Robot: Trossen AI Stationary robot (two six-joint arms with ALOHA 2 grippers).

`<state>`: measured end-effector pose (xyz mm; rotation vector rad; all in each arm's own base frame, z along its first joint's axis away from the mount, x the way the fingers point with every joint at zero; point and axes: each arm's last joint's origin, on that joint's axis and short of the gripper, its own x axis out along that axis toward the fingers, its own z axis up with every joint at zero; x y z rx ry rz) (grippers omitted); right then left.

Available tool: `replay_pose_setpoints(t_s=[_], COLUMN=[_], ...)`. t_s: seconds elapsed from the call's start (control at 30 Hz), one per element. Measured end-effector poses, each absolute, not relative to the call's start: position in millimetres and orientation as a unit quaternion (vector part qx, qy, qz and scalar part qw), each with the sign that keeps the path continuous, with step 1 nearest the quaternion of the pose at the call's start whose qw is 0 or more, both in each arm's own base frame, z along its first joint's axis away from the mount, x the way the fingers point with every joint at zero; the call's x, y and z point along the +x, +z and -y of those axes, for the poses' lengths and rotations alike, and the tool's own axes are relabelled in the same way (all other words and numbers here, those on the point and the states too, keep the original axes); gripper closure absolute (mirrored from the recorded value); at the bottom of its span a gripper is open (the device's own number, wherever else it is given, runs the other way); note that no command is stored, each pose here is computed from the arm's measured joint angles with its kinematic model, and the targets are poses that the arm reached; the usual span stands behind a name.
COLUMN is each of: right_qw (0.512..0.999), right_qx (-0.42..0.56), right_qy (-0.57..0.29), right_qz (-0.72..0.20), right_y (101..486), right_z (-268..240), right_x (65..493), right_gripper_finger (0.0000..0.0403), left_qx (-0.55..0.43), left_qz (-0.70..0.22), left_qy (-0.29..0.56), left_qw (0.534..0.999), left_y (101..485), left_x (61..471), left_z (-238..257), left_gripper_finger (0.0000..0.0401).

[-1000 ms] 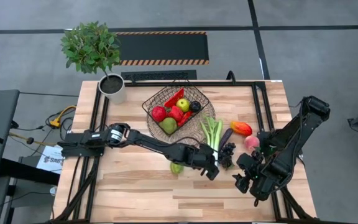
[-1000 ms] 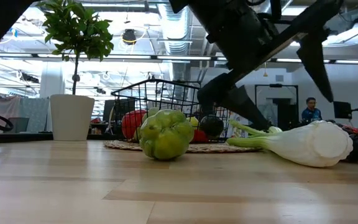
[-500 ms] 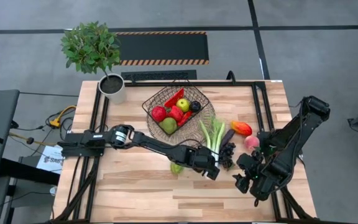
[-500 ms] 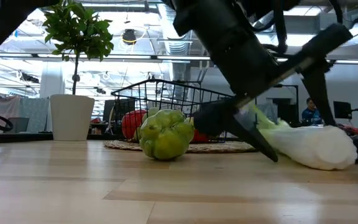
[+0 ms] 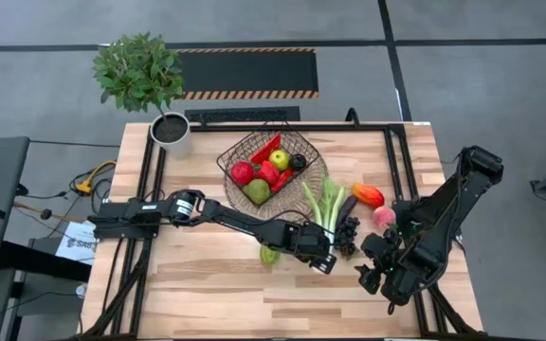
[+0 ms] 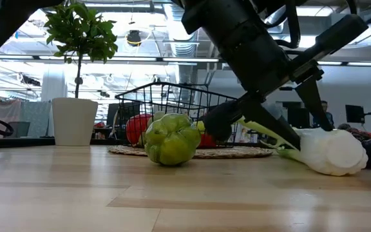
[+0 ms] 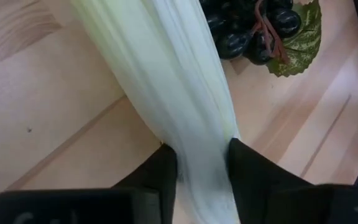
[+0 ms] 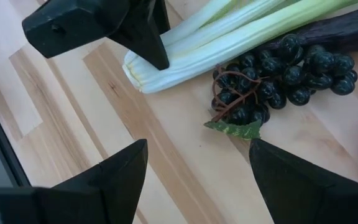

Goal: Build produce basket
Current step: Adjust the green celery

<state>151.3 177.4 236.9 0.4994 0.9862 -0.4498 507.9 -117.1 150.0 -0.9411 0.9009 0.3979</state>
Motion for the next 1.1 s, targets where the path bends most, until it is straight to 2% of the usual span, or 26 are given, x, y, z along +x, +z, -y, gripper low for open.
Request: replay_pose_setpoints(t_s=[0.1,0.3,0.87,1.1], right_qw=[0.827,0.827,0.828,0.829], right_qx=[0.235,0.235,0.231,0.225], right_qy=[-0.212,-0.212,-0.212,-0.209], right_qz=[-0.464,-0.464,-0.465,-0.467], right_y=[236.9,236.9,236.8,236.8], right_z=[-177.4,-177.4,-177.1,-177.1], right_x=[151.2,151.2,151.0,150.9], right_gripper_finger=[0.0097,0.0097,0.0097,0.0097], left_qx=[-0.438,-0.436,-0.362,-0.347], left_qz=[-0.412,-0.411,-0.393,-0.396], left_qy=[0.179,0.163,0.174,0.186], left_qw=[0.778,0.784,0.827,0.83], left_y=[150.8,161.0,238.5,254.7], left_x=[509.0,513.3,514.7,507.6], left_z=[117.2,119.2,115.9,110.8], left_gripper_finger=[0.0319,0.0321,0.0321,0.0321])
